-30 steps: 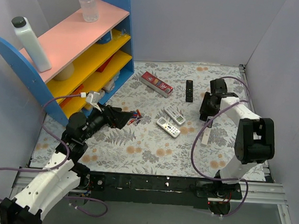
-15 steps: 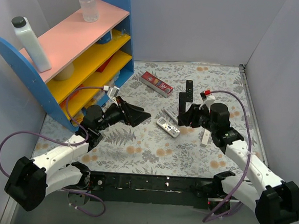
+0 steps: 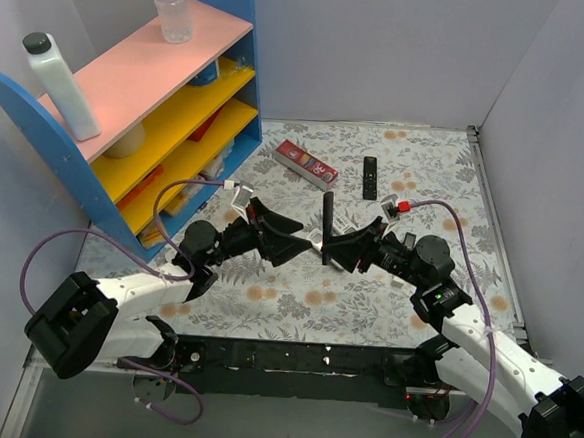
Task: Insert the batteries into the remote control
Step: Adjust the remote control.
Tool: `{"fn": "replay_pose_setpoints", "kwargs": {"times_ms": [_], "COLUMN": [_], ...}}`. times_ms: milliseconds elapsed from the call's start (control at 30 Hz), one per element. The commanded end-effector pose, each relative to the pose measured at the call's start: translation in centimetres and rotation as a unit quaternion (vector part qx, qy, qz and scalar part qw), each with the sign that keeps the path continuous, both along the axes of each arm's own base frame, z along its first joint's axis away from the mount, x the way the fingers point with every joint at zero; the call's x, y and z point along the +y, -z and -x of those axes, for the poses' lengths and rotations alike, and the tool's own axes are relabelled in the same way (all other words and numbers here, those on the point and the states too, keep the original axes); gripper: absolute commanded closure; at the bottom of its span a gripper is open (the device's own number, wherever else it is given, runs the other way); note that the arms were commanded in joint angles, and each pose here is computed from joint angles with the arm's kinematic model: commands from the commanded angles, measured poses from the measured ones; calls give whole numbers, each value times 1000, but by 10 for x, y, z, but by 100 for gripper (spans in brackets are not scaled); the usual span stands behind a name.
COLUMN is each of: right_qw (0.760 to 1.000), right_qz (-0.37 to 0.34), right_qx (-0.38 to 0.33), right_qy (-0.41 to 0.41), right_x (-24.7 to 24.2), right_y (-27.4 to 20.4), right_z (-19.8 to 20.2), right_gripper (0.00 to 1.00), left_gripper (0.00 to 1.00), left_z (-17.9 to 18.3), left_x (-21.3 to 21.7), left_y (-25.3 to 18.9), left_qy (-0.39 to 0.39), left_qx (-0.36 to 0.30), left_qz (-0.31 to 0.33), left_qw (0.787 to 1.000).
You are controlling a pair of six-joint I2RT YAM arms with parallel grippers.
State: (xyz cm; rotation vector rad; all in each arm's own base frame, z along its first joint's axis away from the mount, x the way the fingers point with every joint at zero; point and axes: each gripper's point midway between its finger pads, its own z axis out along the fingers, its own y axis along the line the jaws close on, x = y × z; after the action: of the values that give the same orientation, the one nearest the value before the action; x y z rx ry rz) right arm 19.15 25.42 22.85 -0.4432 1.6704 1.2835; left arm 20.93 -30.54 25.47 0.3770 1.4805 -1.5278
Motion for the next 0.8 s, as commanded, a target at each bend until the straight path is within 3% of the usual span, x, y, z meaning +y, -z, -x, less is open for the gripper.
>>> {"fn": "replay_pose_setpoints", "kwargs": {"times_ms": [0, 400, 633, 733, 767], "right_qw": [996, 992, 991, 991, 991], "right_qz": [-67, -80, -79, -76, -74], "right_qx": [-47, -54, -53, -51, -48], "right_qy": [-47, -87, -99, -100, -100], "right_x": [11, 28, 34, 35, 35], "right_y": [-35, -34, -31, -28, -25], "right_z": [19, 37, 43, 44, 44], "right_gripper": [68, 67, 66, 65, 64], "left_gripper": [2, 2, 21, 37, 47], "left_z": [6, 17, 24, 25, 25], "left_x": [-5, -18, -24, -24, -24], "left_y": [-18, -20, -19, -18, -17], "left_qy": [8, 43, 59, 60, 57], "left_qx": [-39, -37, -43, -46, -50], "left_qz": [32, 61, 62, 57, 54], "left_qw": [999, 997, 995, 996, 996]}}
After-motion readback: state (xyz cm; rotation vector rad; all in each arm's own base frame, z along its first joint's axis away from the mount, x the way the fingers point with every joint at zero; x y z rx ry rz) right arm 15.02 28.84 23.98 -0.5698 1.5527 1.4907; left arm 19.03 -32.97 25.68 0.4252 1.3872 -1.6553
